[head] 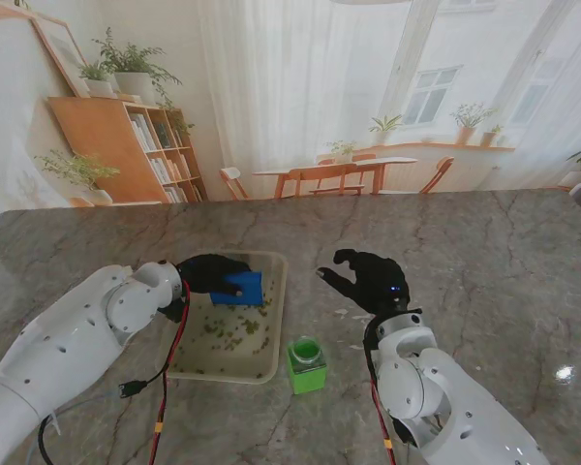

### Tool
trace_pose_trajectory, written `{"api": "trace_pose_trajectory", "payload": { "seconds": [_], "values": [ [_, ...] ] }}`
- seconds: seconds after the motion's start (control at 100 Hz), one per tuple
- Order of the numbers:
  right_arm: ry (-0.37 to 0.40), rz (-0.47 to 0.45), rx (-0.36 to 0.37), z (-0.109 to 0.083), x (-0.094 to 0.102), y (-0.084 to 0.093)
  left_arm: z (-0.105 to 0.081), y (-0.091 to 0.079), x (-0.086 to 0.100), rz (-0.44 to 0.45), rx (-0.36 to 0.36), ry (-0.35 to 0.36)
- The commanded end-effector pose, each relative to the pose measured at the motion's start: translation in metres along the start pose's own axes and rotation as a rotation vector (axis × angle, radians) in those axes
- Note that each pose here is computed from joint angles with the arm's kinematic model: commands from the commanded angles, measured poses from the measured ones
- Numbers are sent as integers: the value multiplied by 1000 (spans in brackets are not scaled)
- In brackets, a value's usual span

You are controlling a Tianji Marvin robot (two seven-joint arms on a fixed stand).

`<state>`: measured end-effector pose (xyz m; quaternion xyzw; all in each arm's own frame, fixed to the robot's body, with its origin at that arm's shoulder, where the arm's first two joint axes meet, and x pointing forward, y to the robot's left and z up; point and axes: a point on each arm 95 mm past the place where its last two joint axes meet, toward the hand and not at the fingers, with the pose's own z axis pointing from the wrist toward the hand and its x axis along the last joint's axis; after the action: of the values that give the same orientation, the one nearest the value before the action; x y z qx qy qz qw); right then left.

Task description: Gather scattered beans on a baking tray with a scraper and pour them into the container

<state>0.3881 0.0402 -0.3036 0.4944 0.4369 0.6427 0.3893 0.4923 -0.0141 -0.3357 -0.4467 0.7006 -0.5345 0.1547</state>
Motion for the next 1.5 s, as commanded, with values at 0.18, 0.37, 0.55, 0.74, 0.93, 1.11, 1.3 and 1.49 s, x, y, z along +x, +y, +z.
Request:
{"api": "trace_pose_trajectory", "payload": {
  "seconds": [0.18,0.37,0.55,0.74,0.93,1.11,1.3,1.49],
  "values": [
    [17,17,4,-2,2,-2,-16,39,10,-31,-70,7],
    [42,35,-2,-4,7,-2,-26,47,17,-47,-77,7],
    [100,43,-4,-3,13,0,-31,49,22,-45,-77,10],
    [200,45,-3,-4,23,6,-36,50,29,-62,-73,17],
    [275,37,17,-5,29,6,-43,50,35,-63,-62,21],
    [339,14,30,-7,30,10,-50,51,39,-62,-62,25],
    [332,14,26,-12,31,10,-53,55,41,-83,-76,25],
    [309,28,21,-15,33,7,-54,63,43,-106,-98,26]
  ]
}}
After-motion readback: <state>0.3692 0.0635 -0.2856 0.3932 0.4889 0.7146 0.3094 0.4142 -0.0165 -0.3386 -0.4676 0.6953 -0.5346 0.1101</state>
